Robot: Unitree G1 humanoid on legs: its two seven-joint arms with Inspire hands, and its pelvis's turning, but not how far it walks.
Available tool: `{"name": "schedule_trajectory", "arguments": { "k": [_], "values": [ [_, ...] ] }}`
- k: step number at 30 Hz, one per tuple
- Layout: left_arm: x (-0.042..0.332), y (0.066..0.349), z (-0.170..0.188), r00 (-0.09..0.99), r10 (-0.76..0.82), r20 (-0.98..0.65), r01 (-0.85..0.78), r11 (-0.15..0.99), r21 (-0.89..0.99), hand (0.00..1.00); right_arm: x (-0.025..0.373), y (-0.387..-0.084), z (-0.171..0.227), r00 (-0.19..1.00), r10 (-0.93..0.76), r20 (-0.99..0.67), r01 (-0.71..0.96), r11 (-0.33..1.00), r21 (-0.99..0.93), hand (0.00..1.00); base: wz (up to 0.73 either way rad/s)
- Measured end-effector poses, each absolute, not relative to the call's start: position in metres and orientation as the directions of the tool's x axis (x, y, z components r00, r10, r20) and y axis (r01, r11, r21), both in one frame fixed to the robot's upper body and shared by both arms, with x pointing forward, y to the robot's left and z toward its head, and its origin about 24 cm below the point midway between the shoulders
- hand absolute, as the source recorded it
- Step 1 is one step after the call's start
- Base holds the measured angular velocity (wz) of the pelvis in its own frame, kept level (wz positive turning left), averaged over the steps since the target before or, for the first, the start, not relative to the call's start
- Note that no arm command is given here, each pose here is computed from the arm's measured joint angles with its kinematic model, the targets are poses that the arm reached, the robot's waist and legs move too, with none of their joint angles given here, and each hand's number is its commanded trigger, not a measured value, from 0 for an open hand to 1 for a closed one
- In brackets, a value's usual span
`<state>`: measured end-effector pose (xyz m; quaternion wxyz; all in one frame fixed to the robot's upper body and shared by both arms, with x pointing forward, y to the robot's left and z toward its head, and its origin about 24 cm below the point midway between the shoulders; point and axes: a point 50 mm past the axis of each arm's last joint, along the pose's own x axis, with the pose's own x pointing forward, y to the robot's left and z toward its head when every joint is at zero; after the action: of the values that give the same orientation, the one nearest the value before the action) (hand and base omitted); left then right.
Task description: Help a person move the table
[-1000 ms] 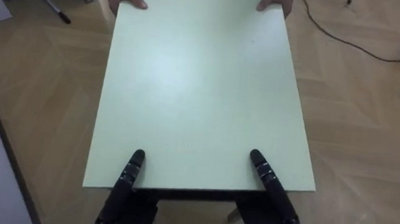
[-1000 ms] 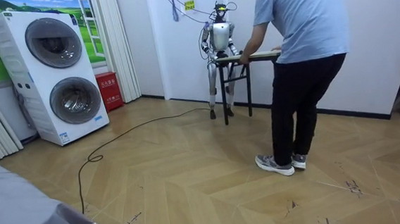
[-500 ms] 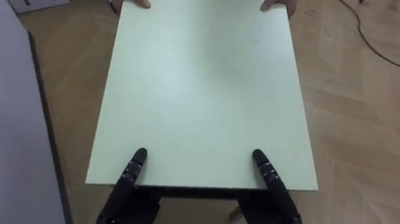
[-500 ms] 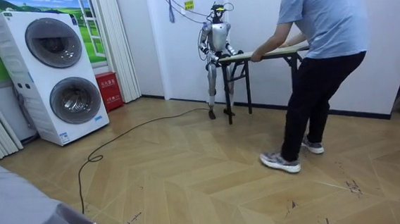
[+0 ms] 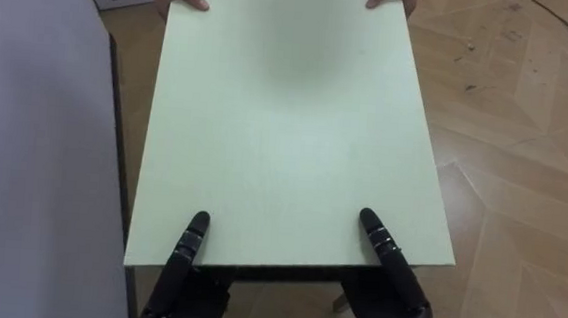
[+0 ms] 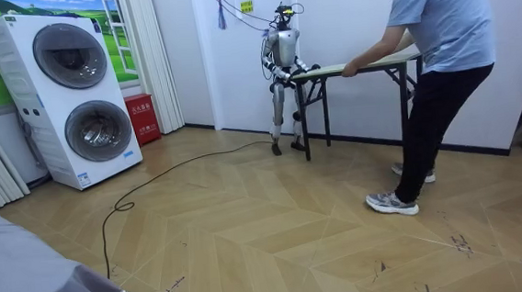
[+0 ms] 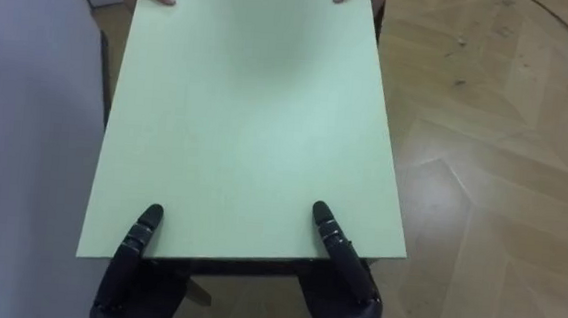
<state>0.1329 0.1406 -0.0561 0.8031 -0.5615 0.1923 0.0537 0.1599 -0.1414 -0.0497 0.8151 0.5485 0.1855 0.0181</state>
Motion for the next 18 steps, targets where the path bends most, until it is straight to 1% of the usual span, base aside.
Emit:
{"name": "schedule_trajectory", "arguments": {
  "k": [6, 8, 14, 18],
  "values": [
    [0.134, 0.141, -0.055, 0.922, -0.13, -0.365, -0.298, 0.364, -0.882, 1.0, 0.161, -0.141, -0.049, 0.931, 0.234, -0.28, 0.17, 0.399, 0.901, 1.0, 0.21],
    [0.135, 0.141, -0.055, 0.923, -0.131, -0.363, -0.294, 0.368, -0.882, 1.0, 0.159, -0.141, -0.05, 0.931, 0.231, -0.284, 0.177, 0.394, 0.902, 1.0, 0.57],
    [0.138, 0.14, -0.055, 0.921, -0.144, -0.363, -0.286, 0.385, -0.878, 1.0, 0.152, -0.14, -0.053, 0.93, 0.216, -0.298, 0.208, 0.359, 0.91, 1.0, 0.75],
    [0.138, 0.141, -0.055, 0.919, -0.146, -0.366, -0.284, 0.399, -0.872, 1.0, 0.149, -0.141, -0.055, 0.93, 0.207, -0.305, 0.224, 0.342, 0.913, 1.0, 0.35]
  ]
}}
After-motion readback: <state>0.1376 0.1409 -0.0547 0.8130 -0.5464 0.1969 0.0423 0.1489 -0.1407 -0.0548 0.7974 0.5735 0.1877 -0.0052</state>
